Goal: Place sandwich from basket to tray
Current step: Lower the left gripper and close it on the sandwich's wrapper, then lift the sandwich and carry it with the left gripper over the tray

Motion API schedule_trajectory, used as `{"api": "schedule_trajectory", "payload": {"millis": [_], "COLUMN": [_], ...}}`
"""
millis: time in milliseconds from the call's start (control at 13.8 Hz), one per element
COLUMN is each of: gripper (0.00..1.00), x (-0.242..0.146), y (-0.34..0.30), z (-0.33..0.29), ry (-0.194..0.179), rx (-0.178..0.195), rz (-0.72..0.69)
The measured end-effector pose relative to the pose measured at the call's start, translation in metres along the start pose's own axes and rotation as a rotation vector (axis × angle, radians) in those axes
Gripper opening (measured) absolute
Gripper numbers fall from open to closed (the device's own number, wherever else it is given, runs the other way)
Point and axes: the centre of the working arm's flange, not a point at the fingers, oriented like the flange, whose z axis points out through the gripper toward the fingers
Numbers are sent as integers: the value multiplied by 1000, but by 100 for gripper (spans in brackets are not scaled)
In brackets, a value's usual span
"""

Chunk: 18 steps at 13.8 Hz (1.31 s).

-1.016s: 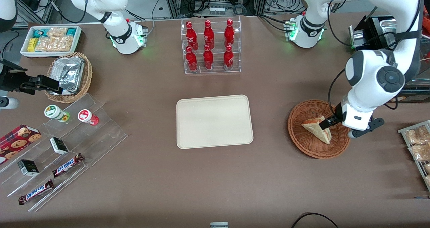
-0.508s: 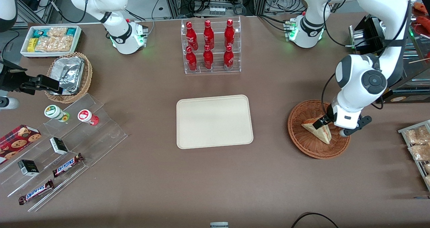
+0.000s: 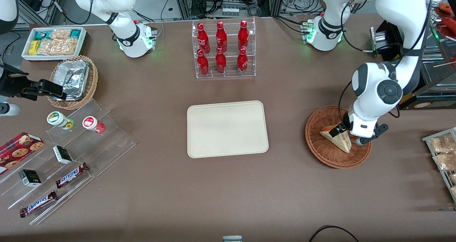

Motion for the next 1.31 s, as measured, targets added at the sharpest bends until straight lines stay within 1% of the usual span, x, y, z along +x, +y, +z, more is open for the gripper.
{"api": "schedule_trajectory", "payload": {"millis": [290,435,653,798,944,1089,1161,1306], "gripper": [100,96,61,41,32,27,26,18], "x": [0,0,0,1,4,10,14,18], "y": [0,-1,-2,-1,1,6,10,28], "z": [16,20,23,22,18,2,-10,-47], "ry": [-9,-14,-18,-14,-4,4,-2,-15], "rx": [6,9,12,9,3,-2,2,12], "rz": [-2,-3,-5,-6,-6,-5,-2,18]}}
